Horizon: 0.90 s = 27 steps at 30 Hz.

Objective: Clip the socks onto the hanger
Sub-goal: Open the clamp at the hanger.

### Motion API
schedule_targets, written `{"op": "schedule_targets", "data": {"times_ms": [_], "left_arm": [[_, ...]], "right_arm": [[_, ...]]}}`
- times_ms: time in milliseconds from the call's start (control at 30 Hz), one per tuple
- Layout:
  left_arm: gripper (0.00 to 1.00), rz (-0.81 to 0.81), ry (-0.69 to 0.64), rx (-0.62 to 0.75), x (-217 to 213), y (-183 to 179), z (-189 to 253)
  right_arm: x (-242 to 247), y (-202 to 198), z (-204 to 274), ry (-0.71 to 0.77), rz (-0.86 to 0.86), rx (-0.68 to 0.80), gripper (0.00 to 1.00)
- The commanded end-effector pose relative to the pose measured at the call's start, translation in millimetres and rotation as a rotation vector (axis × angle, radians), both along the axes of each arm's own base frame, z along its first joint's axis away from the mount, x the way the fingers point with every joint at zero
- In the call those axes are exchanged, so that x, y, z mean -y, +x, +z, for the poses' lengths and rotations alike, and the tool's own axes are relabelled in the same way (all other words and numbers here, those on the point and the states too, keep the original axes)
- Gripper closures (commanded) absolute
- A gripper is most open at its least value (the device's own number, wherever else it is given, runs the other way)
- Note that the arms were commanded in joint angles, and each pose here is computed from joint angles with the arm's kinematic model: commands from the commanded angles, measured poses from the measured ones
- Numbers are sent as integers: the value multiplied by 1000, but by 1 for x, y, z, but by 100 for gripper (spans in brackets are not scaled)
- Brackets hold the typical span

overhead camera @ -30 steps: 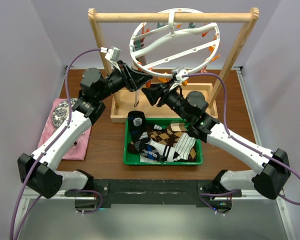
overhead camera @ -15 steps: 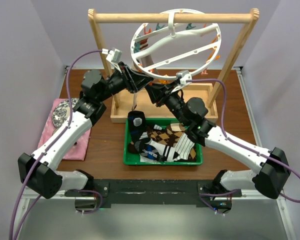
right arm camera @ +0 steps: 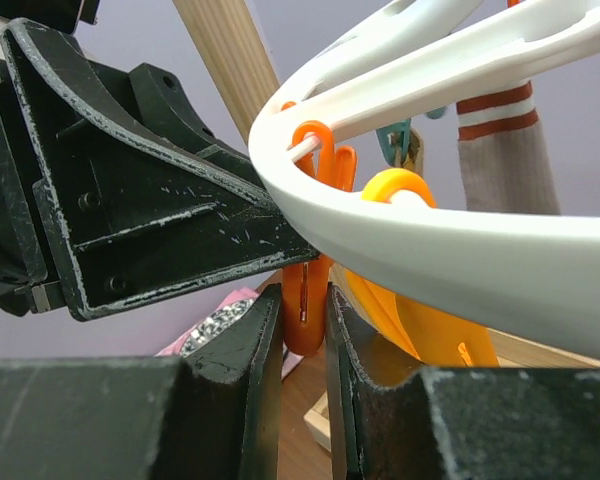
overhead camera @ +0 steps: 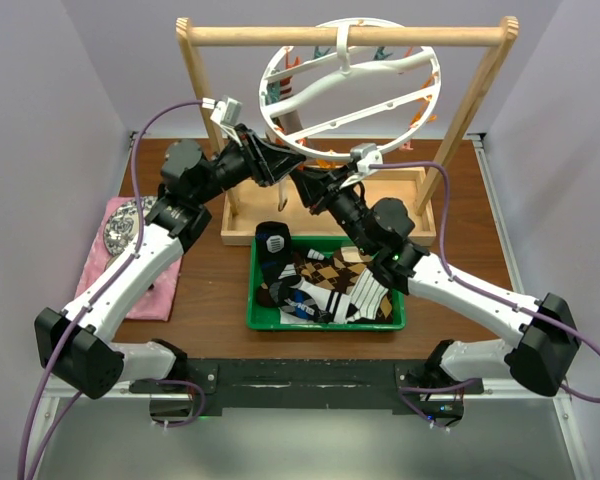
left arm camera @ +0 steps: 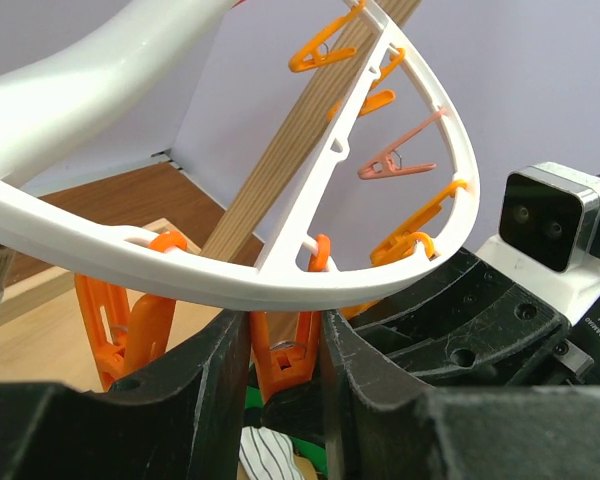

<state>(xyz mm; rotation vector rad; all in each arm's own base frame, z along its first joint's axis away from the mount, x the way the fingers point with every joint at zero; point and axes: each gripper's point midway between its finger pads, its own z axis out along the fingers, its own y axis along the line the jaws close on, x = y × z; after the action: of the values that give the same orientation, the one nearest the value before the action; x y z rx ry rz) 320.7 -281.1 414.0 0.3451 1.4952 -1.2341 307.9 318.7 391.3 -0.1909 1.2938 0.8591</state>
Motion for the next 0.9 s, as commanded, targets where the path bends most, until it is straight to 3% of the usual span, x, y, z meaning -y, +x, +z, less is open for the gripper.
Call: {"op": "schedule_targets", "data": {"times_ms": [0, 100, 167, 267, 400, 433, 467, 667, 867], "left_arm": [[98, -1, -34, -9, -4, -7, 8], [76, 6, -31, -16, -6, -7, 7], [74, 8, -29, -16, -7, -8, 7], [62, 15, -33, -23, -8, -7, 7], [59, 13, -41, -20, -8, -7, 12], [56, 17, -39, -24, -9, -7, 12], [46, 17, -37, -20, -9, -8, 13], [36, 34, -31, -16, -12, -5, 13], [37, 57, -33, 3, -16, -2, 24]], "right_arm": [[8, 1, 42, 79, -53, 105, 100], [9, 1, 41, 72, -58, 103, 100], [10, 1, 41, 68, -61, 105, 100], [10, 1, 40, 55, -66, 105, 100], [9, 2, 39, 47, -63, 102, 100], [9, 3, 37, 40, -65, 102, 100], [8, 2, 37, 41, -64, 101, 100], [6, 3, 36, 27, -62, 99, 100], [7, 4, 31, 1, -71, 98, 100]]}}
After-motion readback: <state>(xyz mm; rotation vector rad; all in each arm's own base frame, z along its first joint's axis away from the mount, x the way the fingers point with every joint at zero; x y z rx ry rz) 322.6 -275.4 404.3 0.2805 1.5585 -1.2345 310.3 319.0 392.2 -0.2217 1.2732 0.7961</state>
